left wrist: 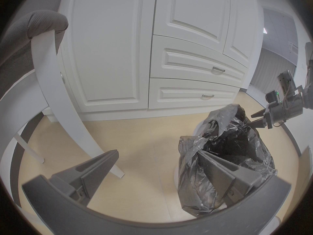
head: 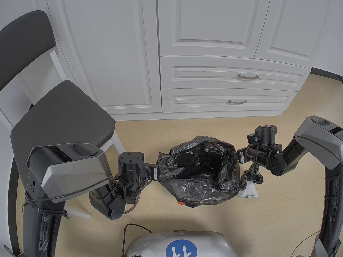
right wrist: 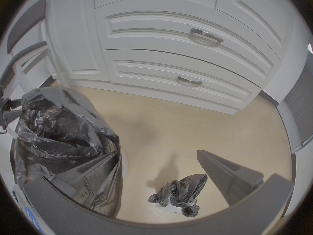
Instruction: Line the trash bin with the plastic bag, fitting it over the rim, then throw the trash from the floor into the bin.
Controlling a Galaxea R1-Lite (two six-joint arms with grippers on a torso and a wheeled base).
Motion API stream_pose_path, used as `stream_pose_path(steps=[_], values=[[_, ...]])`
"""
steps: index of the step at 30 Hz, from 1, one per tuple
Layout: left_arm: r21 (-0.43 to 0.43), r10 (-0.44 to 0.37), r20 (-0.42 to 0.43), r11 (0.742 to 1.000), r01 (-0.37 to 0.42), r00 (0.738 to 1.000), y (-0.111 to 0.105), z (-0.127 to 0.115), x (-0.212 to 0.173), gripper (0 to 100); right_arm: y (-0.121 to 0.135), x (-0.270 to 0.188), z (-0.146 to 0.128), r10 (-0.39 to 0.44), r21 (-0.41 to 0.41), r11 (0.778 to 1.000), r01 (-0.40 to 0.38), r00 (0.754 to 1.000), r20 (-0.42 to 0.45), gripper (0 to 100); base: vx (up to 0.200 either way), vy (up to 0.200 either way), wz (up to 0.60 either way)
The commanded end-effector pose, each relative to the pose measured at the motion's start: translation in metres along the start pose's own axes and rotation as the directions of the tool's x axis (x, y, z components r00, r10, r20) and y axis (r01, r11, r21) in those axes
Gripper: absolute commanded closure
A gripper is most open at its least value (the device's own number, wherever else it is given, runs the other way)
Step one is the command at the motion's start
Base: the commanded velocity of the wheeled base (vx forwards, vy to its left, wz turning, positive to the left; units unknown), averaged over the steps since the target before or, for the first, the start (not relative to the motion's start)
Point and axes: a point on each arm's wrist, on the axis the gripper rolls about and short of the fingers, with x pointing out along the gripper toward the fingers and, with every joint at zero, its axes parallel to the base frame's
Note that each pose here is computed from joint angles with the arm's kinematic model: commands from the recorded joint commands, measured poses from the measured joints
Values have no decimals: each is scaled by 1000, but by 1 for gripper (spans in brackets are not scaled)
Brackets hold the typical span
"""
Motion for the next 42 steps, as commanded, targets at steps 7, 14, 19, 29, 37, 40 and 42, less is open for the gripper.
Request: stream_pose_path(steps=[7, 14, 19, 29, 37, 40, 42], values=[[-15, 9, 29, 1000, -8, 1000, 1, 2, 6, 0, -7, 12, -2, -39, 16, 999, 39, 999, 3, 0, 0, 0, 0], [-43, -1, 76, 999, 4, 997, -5, 0, 15, 0, -14, 15, 1, -57, 26, 998, 56, 998, 18, 0, 0, 0, 0], [-63, 23, 128, 998, -15, 992, -8, -1, 26, 0, -13, 27, 6, -111, 60, 992, 108, 992, 55, 0, 0, 0, 0], [-71, 48, 142, 997, -38, 989, -7, -1, 33, 0, -1, 46, 6, -119, 126, 987, 103, 985, 126, 0, 0, 0, 0], [-87, 91, 163, 993, -78, 982, 5, 2, 44, 0, 1, 50, 1, -116, 126, 987, 101, 986, 119, 0, 0, 0, 0], [-89, 105, 162, 992, -91, 981, 10, 3, 45, 0, 1, 49, -1, -115, 122, 987, 102, 988, 107, 0, 0, 0, 0], [-88, 110, 160, 991, -96, 981, 12, 2, 45, 0, 0, 47, 0, -115, 122, 987, 102, 988, 107, 0, 0, 0, 0]])
